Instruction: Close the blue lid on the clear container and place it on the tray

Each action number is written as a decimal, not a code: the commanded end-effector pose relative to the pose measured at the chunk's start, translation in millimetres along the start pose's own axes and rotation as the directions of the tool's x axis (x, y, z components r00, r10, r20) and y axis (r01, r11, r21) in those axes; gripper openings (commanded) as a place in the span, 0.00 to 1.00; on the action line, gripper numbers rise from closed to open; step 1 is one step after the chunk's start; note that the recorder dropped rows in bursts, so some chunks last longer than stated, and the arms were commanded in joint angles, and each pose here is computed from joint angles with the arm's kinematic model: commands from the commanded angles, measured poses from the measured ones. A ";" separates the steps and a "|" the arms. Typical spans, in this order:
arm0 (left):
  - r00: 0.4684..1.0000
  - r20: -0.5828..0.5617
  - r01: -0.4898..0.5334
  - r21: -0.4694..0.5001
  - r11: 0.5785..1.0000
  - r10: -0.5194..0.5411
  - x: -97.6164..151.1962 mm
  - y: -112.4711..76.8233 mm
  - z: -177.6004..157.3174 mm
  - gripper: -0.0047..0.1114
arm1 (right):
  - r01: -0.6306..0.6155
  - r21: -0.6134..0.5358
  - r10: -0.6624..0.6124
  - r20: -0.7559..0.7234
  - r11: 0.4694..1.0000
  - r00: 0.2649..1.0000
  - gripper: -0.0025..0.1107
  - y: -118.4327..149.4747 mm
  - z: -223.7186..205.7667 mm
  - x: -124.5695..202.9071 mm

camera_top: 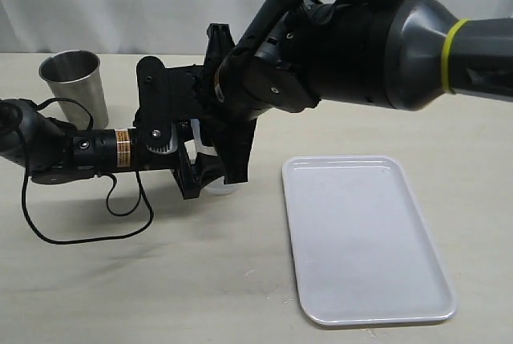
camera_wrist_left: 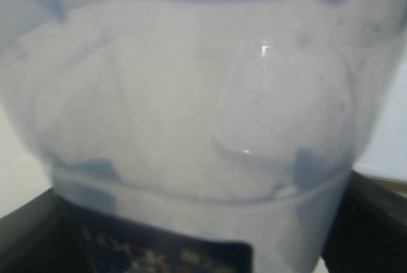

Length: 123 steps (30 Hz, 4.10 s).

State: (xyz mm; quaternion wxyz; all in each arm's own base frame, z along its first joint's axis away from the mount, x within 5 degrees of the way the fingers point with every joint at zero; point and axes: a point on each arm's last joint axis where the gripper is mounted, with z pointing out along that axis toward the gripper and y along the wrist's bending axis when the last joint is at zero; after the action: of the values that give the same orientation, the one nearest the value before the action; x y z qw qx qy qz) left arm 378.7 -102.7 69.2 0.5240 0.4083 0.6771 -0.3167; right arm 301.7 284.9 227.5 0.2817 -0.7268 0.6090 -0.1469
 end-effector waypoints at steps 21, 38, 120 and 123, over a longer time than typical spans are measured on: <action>0.993 0.076 -0.101 0.136 0.985 0.092 -13.6 -15.2 -0.2 0.04 | -0.129 -0.139 0.122 -0.056 0.982 0.991 0.43 12.9 -12.0 18.8; 0.993 0.084 -0.087 0.103 0.991 0.079 -14.2 -10.6 -2.2 0.04 | -0.215 0.000 0.213 0.136 0.977 0.968 0.50 -13.0 -75.4 14.6; 0.994 0.084 -0.082 0.102 0.991 0.074 -14.3 -10.5 -2.2 0.04 | -0.405 -0.006 0.404 0.105 0.914 0.909 0.54 -9.5 -62.7 8.7; 0.994 0.084 -0.082 0.102 0.991 0.074 -14.3 -10.5 -2.2 0.04 | -0.427 0.011 0.422 0.142 0.904 0.896 0.54 -14.1 -77.9 9.8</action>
State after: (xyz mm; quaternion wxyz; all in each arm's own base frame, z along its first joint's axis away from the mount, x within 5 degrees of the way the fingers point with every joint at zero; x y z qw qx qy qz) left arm 370.1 -107.5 75.1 0.5272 0.4508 0.6349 -0.3403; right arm 275.1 264.3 281.9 0.3424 -0.5950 0.7250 -0.0554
